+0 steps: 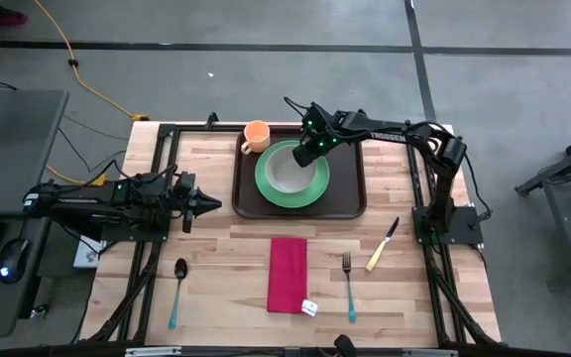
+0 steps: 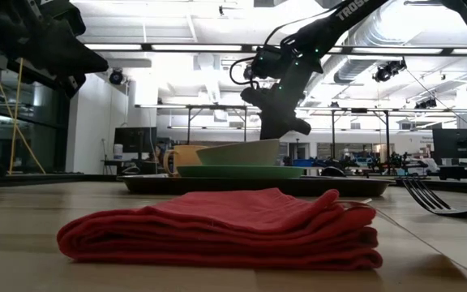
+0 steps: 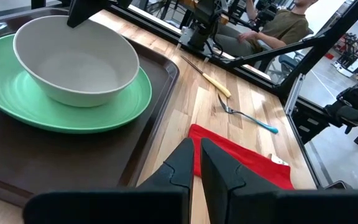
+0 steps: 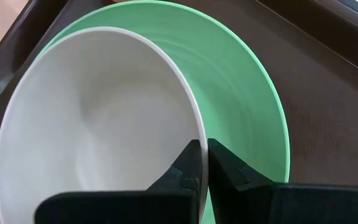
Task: Set up tray
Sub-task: Put the gray bowl on top of the green plate to the bottom of the yellow mug
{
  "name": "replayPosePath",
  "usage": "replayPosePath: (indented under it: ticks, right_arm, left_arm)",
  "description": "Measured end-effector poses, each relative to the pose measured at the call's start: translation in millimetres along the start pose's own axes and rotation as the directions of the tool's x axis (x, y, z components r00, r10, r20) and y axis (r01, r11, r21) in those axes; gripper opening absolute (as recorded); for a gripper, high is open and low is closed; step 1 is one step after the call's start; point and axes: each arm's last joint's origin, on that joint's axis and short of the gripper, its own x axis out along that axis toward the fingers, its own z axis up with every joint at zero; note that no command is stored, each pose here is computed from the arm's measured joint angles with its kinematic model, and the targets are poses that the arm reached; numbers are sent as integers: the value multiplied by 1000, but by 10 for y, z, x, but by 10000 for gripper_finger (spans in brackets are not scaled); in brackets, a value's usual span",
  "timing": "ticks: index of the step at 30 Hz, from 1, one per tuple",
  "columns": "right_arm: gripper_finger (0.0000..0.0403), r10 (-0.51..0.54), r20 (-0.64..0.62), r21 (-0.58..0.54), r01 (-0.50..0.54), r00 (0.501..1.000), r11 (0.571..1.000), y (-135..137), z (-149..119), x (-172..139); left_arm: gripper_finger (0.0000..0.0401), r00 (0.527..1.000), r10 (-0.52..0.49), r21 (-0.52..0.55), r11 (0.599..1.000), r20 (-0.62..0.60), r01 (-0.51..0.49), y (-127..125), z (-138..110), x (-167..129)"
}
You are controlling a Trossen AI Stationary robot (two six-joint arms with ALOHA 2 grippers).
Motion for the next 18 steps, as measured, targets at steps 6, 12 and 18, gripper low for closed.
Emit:
replayPosePath:
  ticks: [6,12,18]
  right_arm:
    - [0,6,-1,-5,-6,1000,1000,2,1,0]
    - [0,10,-3,-8,-10,1000,1000,3,0,1]
    - [0,10,-3,-15,-10,1000,1000,3,-1,2]
  left_arm:
    - [56,1000,0,0,1000,0,0,0,0,0]
    - [56,1000,0,0,1000,0,0,0,0,0]
    - [56,1000,0,0,1000,0,0,0,0,0]
